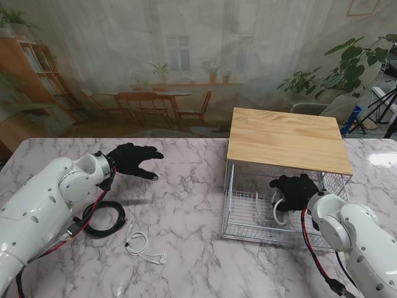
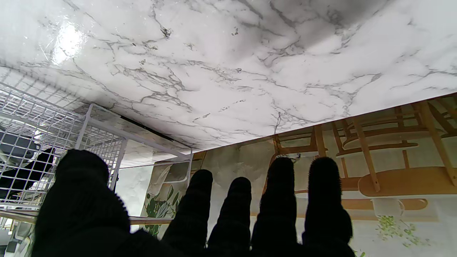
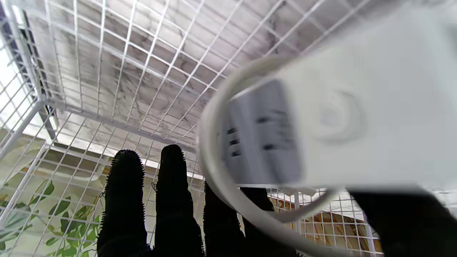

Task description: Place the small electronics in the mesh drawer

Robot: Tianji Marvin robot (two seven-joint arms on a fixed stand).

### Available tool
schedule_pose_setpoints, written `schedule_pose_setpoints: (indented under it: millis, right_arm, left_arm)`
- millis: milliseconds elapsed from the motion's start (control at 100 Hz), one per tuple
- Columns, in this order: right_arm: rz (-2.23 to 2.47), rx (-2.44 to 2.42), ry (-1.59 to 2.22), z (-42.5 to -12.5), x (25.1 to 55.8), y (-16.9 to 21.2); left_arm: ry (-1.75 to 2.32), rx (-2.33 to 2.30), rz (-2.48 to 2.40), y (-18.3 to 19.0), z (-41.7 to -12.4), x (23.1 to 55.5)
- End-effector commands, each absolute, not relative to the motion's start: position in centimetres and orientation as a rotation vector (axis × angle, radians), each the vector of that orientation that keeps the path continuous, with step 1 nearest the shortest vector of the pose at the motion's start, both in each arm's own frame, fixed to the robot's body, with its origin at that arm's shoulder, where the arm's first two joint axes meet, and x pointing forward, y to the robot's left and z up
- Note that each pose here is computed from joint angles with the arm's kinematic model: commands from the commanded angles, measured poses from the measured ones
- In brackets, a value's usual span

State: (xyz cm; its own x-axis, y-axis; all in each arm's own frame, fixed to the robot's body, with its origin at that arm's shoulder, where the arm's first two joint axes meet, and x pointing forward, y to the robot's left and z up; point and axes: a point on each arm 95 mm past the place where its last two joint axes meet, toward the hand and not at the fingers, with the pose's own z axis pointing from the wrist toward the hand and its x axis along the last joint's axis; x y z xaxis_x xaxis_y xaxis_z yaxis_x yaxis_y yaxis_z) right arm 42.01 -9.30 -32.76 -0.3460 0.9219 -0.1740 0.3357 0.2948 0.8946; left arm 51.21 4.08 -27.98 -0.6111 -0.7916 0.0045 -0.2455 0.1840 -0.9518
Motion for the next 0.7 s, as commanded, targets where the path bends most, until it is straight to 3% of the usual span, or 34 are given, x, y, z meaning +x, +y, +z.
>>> schedule_pose_setpoints:
  millis: [0,690]
  right_arm:
    - [0.992,1.090,1.845,-33.1,41.7,-9.4]
    - [0.864,1.008,1.809,-31.9,42.9,-7.9]
  left_arm:
    - [1.983,-0.970,-1.420,4.1,-28.1,51.2]
    - [1.981,-0.948,-1.419,4.1,-27.9,51.3]
